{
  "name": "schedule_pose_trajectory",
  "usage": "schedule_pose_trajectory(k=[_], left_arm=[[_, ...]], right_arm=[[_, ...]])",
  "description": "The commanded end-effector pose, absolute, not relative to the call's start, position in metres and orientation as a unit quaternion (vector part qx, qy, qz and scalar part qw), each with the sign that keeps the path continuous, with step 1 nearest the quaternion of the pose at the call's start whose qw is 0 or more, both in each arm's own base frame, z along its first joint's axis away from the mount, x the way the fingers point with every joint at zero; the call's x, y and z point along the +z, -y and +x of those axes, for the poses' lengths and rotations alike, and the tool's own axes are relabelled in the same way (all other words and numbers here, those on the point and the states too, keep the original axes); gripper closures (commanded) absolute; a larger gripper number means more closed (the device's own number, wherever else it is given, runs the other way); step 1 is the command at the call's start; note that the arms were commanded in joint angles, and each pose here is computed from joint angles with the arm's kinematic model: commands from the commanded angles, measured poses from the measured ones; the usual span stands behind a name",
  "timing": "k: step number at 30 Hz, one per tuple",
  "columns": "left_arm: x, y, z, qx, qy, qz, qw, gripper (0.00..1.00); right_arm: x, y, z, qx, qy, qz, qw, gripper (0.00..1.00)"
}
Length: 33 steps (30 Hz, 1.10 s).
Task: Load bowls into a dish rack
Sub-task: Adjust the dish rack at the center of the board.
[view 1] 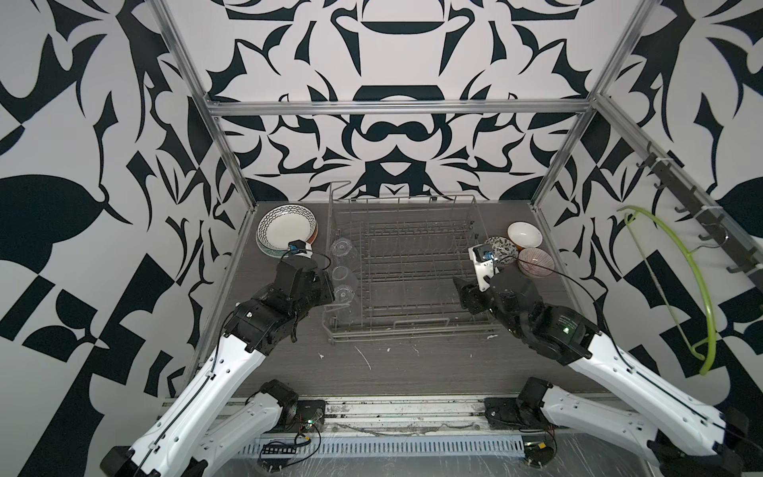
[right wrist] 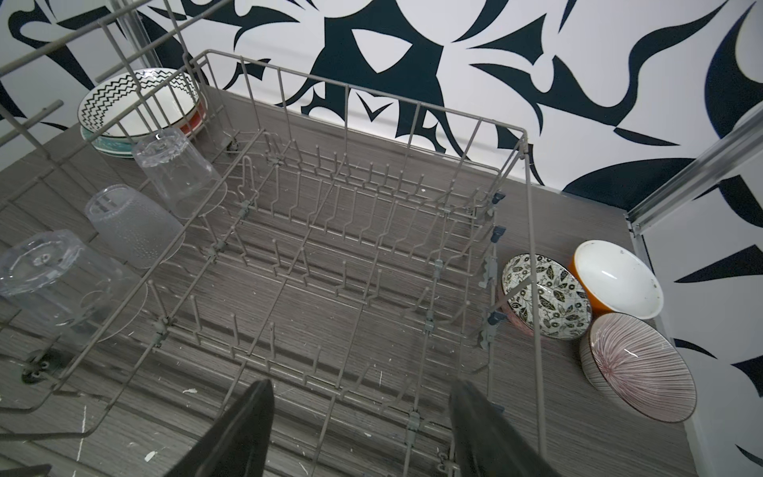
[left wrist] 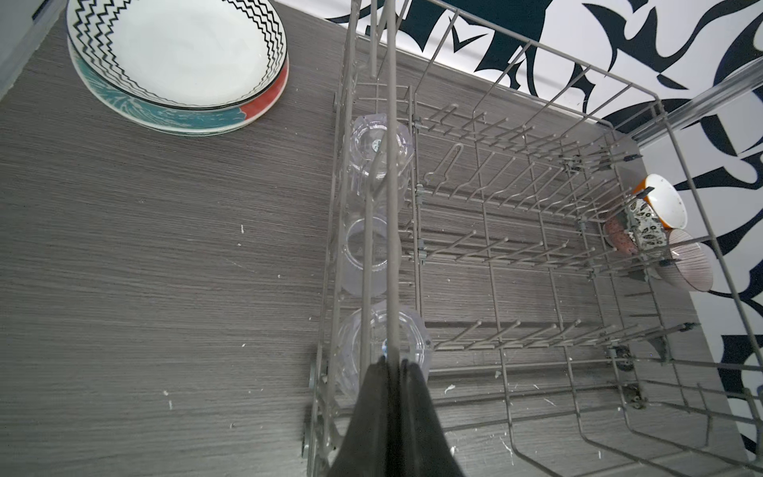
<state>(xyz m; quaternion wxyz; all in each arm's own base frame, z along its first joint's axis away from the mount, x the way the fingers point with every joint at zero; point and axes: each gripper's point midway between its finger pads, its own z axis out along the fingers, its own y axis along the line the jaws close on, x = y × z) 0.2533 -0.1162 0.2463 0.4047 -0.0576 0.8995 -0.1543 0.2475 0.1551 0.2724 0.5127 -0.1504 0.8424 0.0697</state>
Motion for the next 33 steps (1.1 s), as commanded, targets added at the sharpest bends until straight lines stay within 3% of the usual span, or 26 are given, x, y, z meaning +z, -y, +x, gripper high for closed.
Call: schedule_pose_trajectory(k=[1,9,20,29,30,33], left_arm=[[0.224,0.109,0.250,-0.109,-0.922,-0.039,0.369,0.99],[0.209,0.088,0.254,-0.056,-0.928,-0.064,0.362,1.00],[0.214,0.053,0.249,-0.040,-0.913,-0.129,0.385,1.00],[0.196,0.054,0.256,-0.056,-0.924,-0.128,0.356,1.00],[0.195,0.057,0.258,-0.063,-0.925,-0.127,0.353,0.99],[0.195,0.064,0.261,-0.078,-0.926,-0.121,0.349,0.80]], right_arm=[[0.278,-0.146,0.249,0.054,-0.838,-0.135,0.526,0.27],[0.280,-0.129,0.248,0.027,-0.835,-0.111,0.538,0.27],[0.280,-0.121,0.249,0.011,-0.835,-0.101,0.542,0.26],[0.276,-0.120,0.252,-0.006,-0.838,-0.100,0.537,0.25],[0.276,-0.120,0.252,-0.007,-0.838,-0.099,0.537,0.25],[0.275,-0.119,0.253,-0.012,-0.838,-0.099,0.537,0.24]])
